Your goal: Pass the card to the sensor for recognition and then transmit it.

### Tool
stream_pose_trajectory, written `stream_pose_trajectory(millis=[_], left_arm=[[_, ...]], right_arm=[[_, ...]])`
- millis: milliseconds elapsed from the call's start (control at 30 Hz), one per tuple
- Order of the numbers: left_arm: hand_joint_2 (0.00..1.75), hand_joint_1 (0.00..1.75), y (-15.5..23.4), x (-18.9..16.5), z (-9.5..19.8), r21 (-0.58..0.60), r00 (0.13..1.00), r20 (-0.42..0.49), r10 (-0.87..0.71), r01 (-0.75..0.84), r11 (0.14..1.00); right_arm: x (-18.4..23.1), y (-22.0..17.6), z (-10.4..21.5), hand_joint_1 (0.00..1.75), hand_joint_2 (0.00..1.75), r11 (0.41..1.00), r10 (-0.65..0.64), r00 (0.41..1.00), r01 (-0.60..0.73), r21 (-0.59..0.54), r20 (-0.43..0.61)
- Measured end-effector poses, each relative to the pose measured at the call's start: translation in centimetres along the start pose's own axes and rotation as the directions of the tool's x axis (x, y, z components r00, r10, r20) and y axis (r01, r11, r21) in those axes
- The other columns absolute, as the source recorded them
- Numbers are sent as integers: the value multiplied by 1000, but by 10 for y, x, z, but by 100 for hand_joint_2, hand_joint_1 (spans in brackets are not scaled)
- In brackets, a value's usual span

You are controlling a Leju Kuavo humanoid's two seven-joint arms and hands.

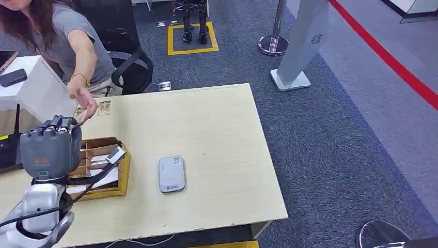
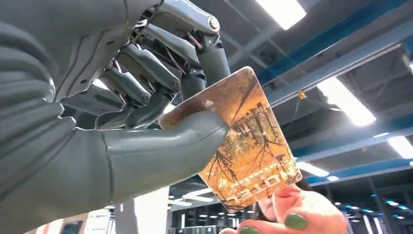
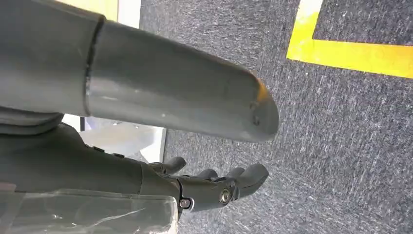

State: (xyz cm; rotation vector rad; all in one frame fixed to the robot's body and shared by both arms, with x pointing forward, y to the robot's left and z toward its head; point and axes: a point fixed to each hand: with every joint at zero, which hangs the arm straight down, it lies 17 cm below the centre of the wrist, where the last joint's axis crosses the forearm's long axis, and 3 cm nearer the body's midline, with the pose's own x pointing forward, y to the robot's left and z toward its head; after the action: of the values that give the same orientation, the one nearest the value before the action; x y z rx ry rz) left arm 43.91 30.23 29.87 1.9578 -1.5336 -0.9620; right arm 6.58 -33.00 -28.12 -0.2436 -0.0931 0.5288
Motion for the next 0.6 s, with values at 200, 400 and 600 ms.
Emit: stream_pose_trajectory(millis=[200,400,600], left_arm=[[175,175,-2,2,-4,-11,1000,-11,-7,7,1000],[175,0,-1,3,-7,-15,1000,-20,-7,7,1000],[175,0,-4,3,-8,-36,999,-22,-25,25,999]], right_arm=[[0,0,0,0,0,1000,-2,1000,2,1,1],[0,0,0,0,0,1000,-1,1000,1,1,0],[0,0,0,0,0,1000,1,1000,-1,1,1]])
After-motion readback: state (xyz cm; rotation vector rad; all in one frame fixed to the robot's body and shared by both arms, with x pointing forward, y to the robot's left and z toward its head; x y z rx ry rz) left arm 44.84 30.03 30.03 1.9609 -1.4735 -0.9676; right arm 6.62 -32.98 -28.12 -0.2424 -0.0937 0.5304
